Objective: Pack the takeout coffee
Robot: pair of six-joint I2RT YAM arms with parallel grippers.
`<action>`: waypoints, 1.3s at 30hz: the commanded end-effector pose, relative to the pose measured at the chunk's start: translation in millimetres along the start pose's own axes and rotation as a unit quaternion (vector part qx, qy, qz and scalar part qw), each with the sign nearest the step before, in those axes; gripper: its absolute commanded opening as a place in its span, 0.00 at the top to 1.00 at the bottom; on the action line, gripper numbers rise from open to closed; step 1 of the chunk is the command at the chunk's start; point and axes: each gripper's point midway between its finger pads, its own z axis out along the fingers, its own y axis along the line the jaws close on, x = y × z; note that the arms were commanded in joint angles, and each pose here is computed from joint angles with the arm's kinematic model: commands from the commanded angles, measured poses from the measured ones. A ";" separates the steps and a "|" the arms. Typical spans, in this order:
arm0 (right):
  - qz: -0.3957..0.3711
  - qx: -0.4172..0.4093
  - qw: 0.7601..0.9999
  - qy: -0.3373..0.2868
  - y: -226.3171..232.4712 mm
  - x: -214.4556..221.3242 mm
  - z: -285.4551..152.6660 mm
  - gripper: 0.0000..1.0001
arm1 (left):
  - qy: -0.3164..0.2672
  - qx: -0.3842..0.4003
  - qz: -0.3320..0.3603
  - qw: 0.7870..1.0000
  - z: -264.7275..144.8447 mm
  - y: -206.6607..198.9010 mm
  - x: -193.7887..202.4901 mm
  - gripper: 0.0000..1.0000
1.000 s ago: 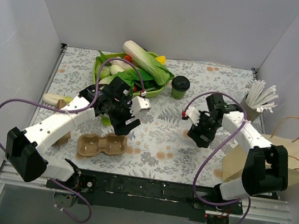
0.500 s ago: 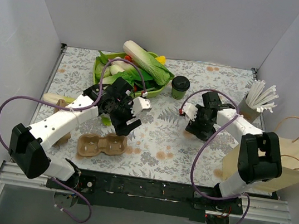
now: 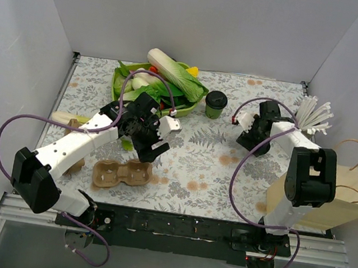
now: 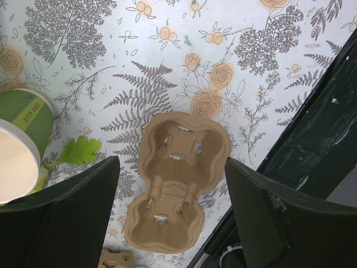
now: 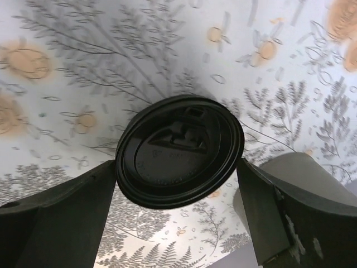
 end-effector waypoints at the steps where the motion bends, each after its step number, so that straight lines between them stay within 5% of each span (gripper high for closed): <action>1: 0.019 0.046 0.999 -0.011 -34.7 -7.5 -8.7 0.04 | -0.016 -0.011 0.000 1.000 -4.7 5.0 -7.7 0.23; 6: 0.036 0.010 0.998 -0.059 -25.9 -28.8 -29.4 0.04 | -0.017 -0.010 -0.002 1.000 -2.7 6.1 -9.7 0.22; 12: 0.096 -0.039 0.976 -0.193 -3.9 -84.5 -122.2 0.04 | -0.036 0.003 -0.003 0.999 -1.6 4.3 -23.1 0.21; 18: 0.179 0.106 0.942 -0.263 -41.4 -96.9 -235.4 0.02 | -0.103 0.023 -0.010 0.994 -5.7 14.4 -89.3 0.21; 22: 0.139 0.158 0.947 -0.243 -49.4 -75.9 -290.2 0.04 | -0.114 0.027 0.000 0.993 -1.7 27.6 -121.9 0.21; 34: 0.220 0.224 0.948 -0.043 -7.3 78.6 -336.8 0.13 | -0.144 0.062 0.003 0.988 21.3 17.1 -122.3 0.16; 39: 0.145 0.245 0.958 0.023 1.2 107.7 -343.6 0.12 | -0.144 0.065 0.006 0.987 30.2 12.5 -108.7 0.15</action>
